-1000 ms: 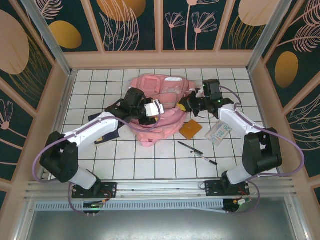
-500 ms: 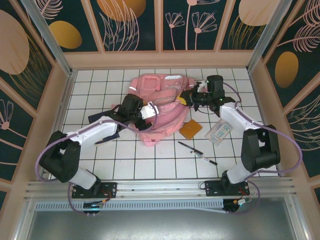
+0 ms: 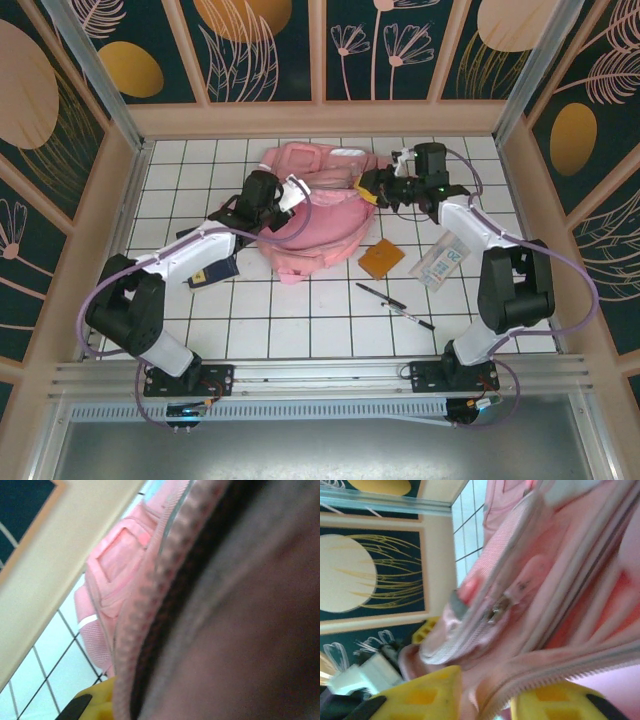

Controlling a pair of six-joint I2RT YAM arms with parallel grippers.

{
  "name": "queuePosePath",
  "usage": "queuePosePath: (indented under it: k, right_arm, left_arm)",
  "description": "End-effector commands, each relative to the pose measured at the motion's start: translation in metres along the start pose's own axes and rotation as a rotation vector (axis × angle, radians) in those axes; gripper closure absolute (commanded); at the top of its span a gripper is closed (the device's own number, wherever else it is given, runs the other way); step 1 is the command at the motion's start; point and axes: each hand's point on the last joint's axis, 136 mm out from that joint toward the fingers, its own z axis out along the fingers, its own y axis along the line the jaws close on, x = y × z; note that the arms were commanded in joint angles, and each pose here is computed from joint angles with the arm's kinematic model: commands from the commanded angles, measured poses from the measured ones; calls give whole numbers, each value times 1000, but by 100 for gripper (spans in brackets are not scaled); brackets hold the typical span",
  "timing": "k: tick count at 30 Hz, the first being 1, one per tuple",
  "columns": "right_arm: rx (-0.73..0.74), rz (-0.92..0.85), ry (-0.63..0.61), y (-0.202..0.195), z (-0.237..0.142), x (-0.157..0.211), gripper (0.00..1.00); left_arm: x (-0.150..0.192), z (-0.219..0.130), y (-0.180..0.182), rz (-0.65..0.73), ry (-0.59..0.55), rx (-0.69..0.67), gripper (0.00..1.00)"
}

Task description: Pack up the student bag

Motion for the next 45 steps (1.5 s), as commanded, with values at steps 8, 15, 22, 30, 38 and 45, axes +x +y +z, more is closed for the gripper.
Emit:
queuePosePath:
  k: [8, 15, 22, 30, 38, 45]
  right_arm:
    - [153, -394, -173, -15, -17, -24, 47]
    - [182, -747, -177, 13, -10, 59, 42]
    - [-12, -960, -62, 43, 43, 163, 41]
    - [-78, -881, 37, 33, 97, 180, 44]
    - [-80, -809, -58, 46, 82, 166, 44]
    - [-89, -742, -60, 61, 73, 170, 44]
  left_arm:
    - [-76, -30, 91, -256, -182, -308, 100]
    - [-83, -3, 96, -239, -150, -326, 100]
    - [-83, 49, 93, -452, -32, -292, 100]
    - [-89, 85, 50, -676, -21, -65, 76]
    - [-94, 43, 36, -677, -80, 48, 44]
    - [-95, -46, 72, -709, -135, -47, 20]
